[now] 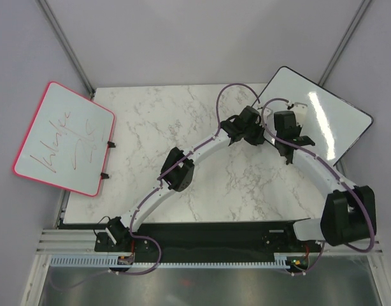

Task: Erase the whiteboard
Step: Erase the whiteboard at the whiteboard stand.

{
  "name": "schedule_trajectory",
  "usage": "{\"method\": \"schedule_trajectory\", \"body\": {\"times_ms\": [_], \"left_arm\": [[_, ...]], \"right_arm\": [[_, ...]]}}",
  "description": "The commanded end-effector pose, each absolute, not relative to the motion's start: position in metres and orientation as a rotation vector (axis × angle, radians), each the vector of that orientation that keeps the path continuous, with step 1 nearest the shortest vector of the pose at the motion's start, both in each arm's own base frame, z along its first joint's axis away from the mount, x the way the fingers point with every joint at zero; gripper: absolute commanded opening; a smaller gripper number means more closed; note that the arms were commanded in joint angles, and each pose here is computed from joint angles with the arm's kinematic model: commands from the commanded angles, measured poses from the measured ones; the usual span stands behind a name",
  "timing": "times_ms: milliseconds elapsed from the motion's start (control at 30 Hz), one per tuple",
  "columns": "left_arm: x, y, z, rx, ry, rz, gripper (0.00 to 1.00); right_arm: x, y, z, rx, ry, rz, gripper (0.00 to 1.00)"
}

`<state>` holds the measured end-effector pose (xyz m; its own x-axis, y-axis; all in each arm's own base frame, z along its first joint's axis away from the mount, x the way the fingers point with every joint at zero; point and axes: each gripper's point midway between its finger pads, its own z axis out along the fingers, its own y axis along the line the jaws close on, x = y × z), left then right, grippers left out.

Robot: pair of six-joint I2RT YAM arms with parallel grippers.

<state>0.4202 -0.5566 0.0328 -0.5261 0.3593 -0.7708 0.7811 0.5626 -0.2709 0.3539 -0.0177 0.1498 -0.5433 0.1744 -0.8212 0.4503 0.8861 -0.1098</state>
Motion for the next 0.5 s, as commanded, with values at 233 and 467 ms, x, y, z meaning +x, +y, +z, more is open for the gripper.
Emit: {"method": "schedule_trajectory", "body": {"times_ms": [233, 467], "left_arm": [[0.386, -0.566, 0.017, 1.018, 2.168, -0.856, 0.02], [0.386, -0.566, 0.017, 1.015, 2.17, -0.86, 0.02]], "right_arm": [[0.474, -0.005, 0.132, 0.513, 1.943, -0.209, 0.0], [0.503, -0.002, 0.108, 0.551, 1.906, -0.092, 0.0]]}}
